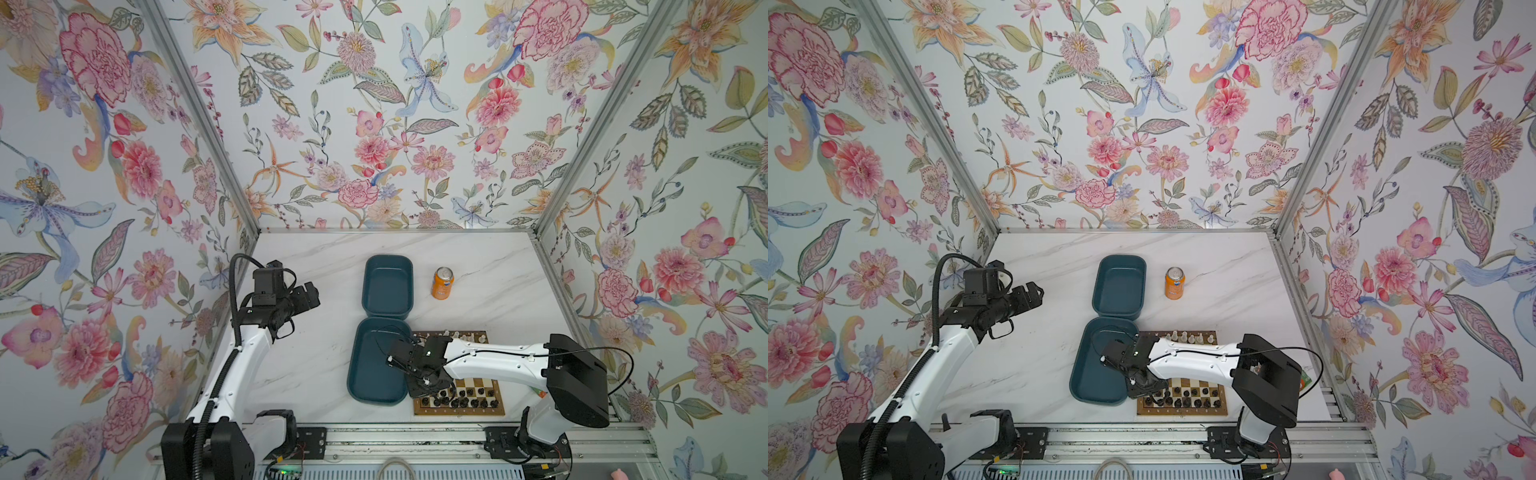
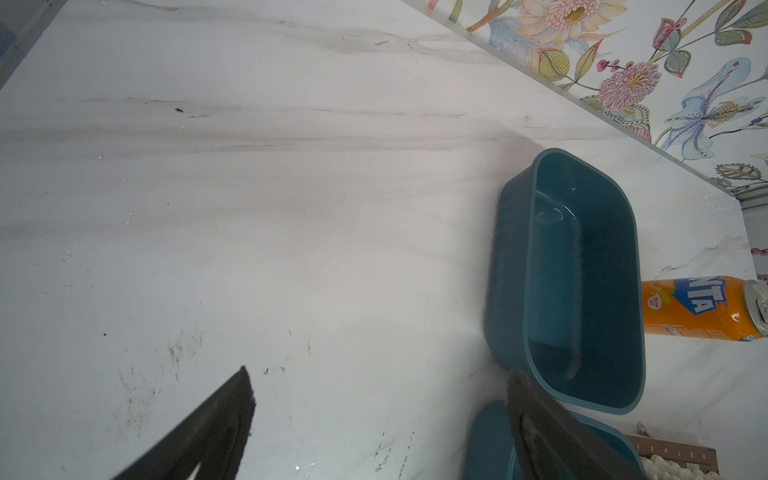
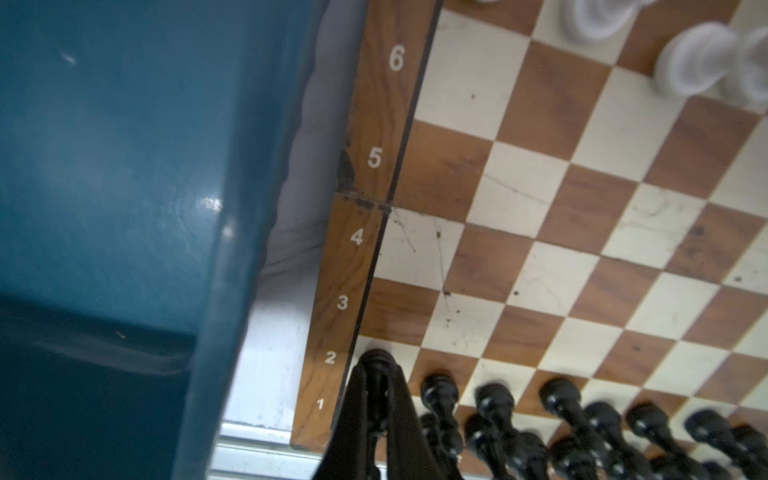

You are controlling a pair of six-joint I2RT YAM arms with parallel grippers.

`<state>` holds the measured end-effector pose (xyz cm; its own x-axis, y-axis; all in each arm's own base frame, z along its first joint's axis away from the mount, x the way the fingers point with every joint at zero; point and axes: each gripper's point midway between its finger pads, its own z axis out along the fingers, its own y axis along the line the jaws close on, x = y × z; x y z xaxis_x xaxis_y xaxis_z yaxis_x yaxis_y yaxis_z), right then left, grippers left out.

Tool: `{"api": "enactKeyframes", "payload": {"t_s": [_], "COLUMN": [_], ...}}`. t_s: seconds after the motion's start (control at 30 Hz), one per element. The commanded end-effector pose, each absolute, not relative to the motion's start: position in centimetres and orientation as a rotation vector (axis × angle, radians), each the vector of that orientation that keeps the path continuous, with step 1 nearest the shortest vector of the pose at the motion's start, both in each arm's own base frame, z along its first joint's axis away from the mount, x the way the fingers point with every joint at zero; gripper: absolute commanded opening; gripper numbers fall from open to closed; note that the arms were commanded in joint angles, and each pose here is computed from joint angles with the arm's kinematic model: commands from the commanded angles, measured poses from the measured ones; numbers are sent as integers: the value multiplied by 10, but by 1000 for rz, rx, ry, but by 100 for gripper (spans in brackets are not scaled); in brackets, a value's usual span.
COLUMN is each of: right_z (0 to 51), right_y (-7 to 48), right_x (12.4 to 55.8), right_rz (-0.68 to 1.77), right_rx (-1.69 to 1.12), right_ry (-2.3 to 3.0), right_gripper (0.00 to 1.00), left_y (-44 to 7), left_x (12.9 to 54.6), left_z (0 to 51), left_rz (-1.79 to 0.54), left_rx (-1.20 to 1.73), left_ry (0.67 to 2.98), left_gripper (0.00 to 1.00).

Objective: Set up the chess pieces on the board
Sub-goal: 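Lower the black piece onto the near-row square and open the right gripper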

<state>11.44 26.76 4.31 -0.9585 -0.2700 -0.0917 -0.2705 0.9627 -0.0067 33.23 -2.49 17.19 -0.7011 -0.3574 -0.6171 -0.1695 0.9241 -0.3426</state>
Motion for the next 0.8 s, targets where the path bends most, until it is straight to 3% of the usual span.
{"api": "enactKeyframes", "payload": {"t_s": [0.0,0.27,0.57,0.77], "right_z": [43,39,43,49], "right_y": [266,264,265,269], "right_x": [109,104,107,111], "right_rz": [35,25,37,58], "right_rx": [-380,-380,-355,-353], "right_ry": [3031,3041,3024,3009], "right_gripper": [6,7,23,25], "left_y": [-28,-27,-30,-30], "left_x": [337,334,337,337], "left_z": [182,182,186,188], "left_rz": [-341,-333,-344,-340], "left_rx": [-357,-358,-338,-332], "left_ry": [2341,2343,2334,2325], "left_gripper": [96,96,96,96]}}
